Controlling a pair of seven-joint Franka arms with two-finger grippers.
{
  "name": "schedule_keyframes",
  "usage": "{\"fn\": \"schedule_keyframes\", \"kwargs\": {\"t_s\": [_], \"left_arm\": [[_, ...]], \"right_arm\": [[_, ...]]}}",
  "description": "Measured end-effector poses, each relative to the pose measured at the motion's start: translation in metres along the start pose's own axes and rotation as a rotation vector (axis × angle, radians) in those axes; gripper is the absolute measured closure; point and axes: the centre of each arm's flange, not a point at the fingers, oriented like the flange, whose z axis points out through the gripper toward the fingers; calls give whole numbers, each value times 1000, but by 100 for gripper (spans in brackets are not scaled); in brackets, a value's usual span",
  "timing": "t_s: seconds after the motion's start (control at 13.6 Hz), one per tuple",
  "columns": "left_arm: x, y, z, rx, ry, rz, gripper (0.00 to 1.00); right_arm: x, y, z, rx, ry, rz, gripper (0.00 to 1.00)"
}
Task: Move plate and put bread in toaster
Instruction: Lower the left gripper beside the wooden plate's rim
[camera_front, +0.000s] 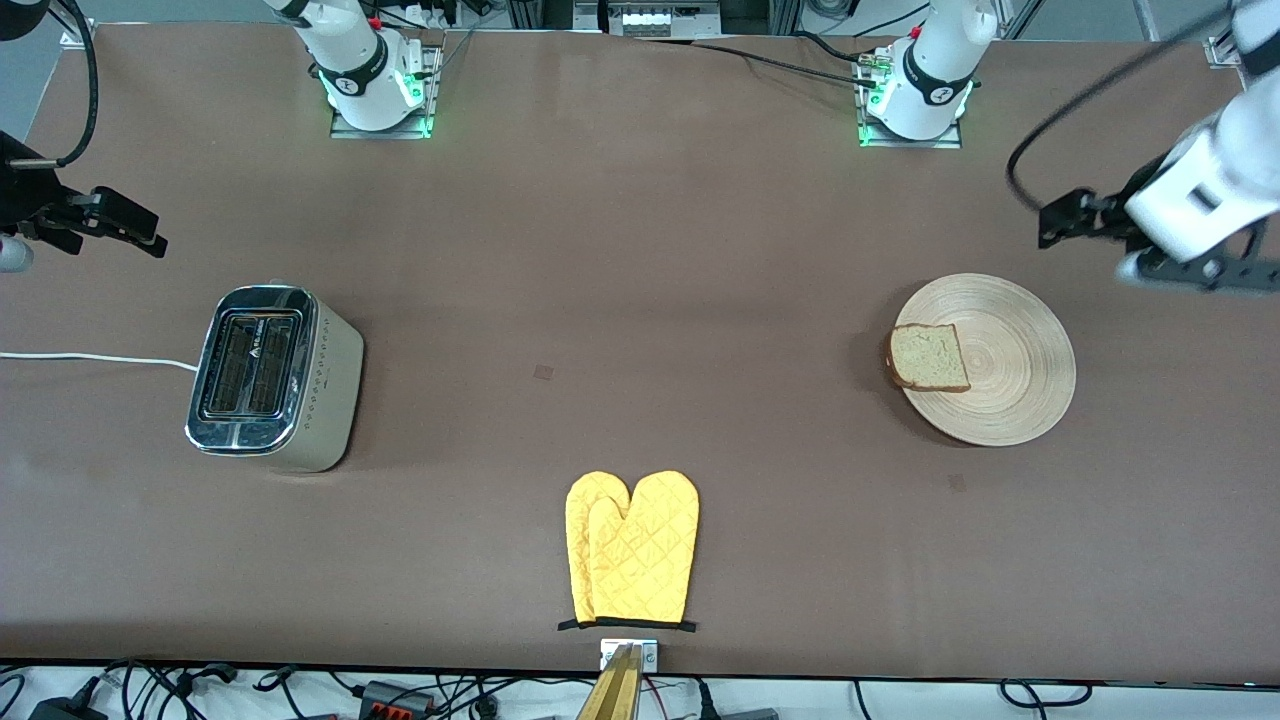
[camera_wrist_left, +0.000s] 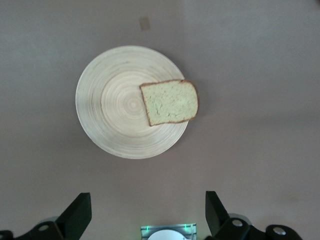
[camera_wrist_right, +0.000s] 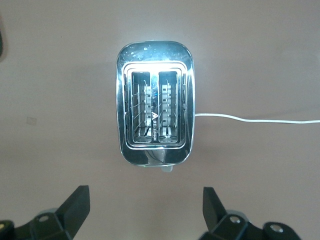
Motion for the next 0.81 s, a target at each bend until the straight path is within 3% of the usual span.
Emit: {"fn": "schedule_keyframes", "kwargs": {"t_s": [0.37, 0.51, 0.59, 0.81], "left_arm": [[15, -6, 27, -3, -87, -7, 0], [21, -33, 41, -29, -113, -21, 0], [25, -53, 50, -82, -126, -23, 0], [30, -139, 94, -329, -149, -97, 0]], "right_arm": [[5, -3, 7, 0, -5, -5, 0], [8, -4, 13, 1, -14, -8, 0], [9, -6, 16, 1, -20, -11, 0], [14, -8, 28, 2, -41, -15, 0]]}}
